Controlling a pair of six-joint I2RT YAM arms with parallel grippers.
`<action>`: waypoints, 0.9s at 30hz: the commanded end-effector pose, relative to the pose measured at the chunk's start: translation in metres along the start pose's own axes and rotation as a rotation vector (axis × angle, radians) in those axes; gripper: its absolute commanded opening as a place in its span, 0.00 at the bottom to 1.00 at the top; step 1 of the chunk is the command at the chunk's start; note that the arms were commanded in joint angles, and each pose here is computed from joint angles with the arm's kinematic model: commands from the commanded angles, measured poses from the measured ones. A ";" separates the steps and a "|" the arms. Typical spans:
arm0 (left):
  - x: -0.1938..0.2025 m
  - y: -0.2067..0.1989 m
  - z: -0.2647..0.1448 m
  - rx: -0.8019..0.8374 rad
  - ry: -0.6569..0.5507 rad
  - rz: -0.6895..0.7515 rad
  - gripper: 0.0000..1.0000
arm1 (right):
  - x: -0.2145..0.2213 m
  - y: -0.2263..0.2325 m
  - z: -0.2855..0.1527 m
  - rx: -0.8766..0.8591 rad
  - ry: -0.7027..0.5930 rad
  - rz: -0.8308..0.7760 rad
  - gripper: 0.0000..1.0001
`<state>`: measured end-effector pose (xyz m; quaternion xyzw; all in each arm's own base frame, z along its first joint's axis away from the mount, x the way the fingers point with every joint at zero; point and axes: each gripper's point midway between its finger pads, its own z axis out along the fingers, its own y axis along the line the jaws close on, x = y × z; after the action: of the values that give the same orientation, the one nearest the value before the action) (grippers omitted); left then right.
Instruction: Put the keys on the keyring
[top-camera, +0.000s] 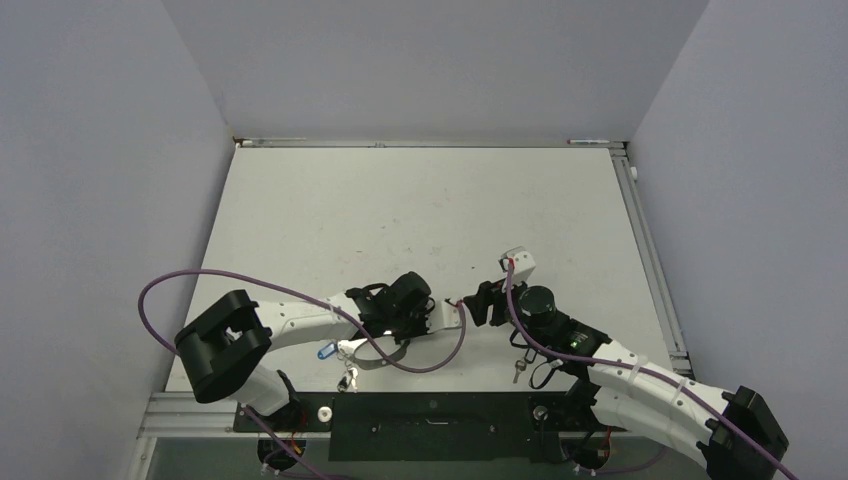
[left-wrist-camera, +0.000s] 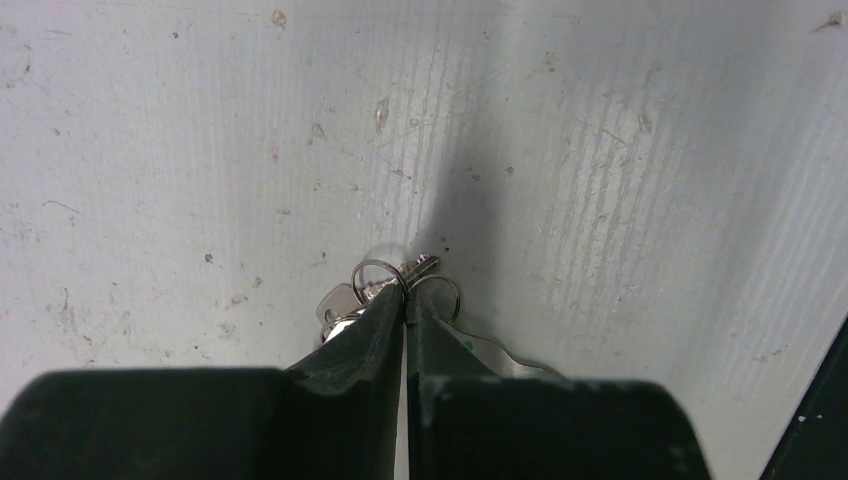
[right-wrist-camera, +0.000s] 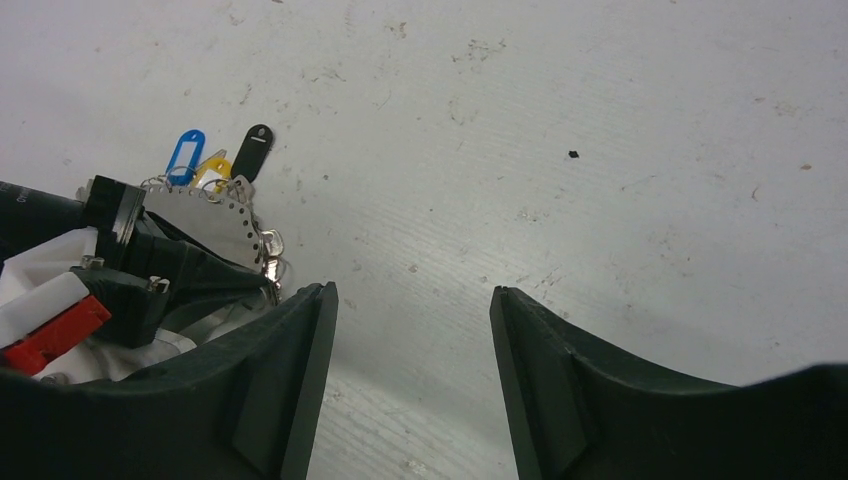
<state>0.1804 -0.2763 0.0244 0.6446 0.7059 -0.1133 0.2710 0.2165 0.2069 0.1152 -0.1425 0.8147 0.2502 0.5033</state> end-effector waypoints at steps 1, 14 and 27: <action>-0.006 -0.007 -0.004 0.032 0.002 -0.003 0.00 | -0.009 0.000 -0.002 -0.005 -0.041 0.013 0.58; -0.040 0.006 -0.044 -0.013 -0.185 -0.060 0.00 | -0.019 0.011 -0.008 -0.068 -0.075 0.018 0.58; -0.061 0.022 -0.084 -0.101 -0.350 -0.068 0.00 | -0.027 0.081 -0.024 -0.490 -0.150 -0.022 0.58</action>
<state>0.1770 -0.2712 0.0931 0.5975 0.6990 -0.1704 0.3541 0.1878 0.2364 0.1324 -0.2025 0.7626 0.3615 0.4967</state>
